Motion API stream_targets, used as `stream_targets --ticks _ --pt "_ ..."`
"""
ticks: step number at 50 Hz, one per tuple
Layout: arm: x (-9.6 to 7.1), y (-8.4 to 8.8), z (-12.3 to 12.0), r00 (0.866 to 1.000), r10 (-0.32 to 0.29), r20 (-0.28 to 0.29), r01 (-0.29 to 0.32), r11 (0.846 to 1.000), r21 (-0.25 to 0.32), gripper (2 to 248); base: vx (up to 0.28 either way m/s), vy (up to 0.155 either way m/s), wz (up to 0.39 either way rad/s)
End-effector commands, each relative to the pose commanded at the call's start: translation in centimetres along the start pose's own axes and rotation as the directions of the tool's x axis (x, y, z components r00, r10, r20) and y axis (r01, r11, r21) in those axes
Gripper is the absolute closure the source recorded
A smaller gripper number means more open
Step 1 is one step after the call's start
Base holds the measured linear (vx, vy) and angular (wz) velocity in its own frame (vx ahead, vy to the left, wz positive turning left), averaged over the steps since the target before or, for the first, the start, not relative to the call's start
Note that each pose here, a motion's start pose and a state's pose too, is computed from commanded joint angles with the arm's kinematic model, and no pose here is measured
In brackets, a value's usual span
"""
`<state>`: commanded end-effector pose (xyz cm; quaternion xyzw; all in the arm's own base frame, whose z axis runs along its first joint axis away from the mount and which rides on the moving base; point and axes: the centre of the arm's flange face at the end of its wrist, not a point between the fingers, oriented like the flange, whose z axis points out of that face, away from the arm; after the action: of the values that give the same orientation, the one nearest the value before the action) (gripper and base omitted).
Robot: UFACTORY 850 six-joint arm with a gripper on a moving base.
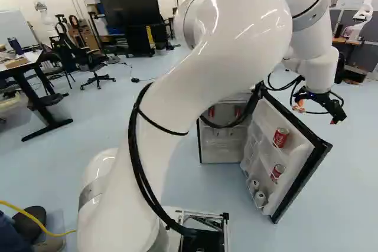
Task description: Grab a drink from the fridge
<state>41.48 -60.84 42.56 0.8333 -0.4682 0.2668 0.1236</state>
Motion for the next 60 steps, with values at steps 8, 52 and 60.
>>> stream_targets --ticks 8,52,60 --pt "-0.2 0.3 1.4 1.0 0.003 0.021 -0.003 1.0 -0.002 3 0.0 0.0 0.0" --pt "-2.3 0.5 4.3 0.987 0.005 0.163 -0.004 1.0 -0.005 3 0.0 0.0 0.0" --pt "-2.6 0.5 4.3 0.982 0.005 0.189 -0.004 1.0 -0.005 3 0.0 0.0 0.0"
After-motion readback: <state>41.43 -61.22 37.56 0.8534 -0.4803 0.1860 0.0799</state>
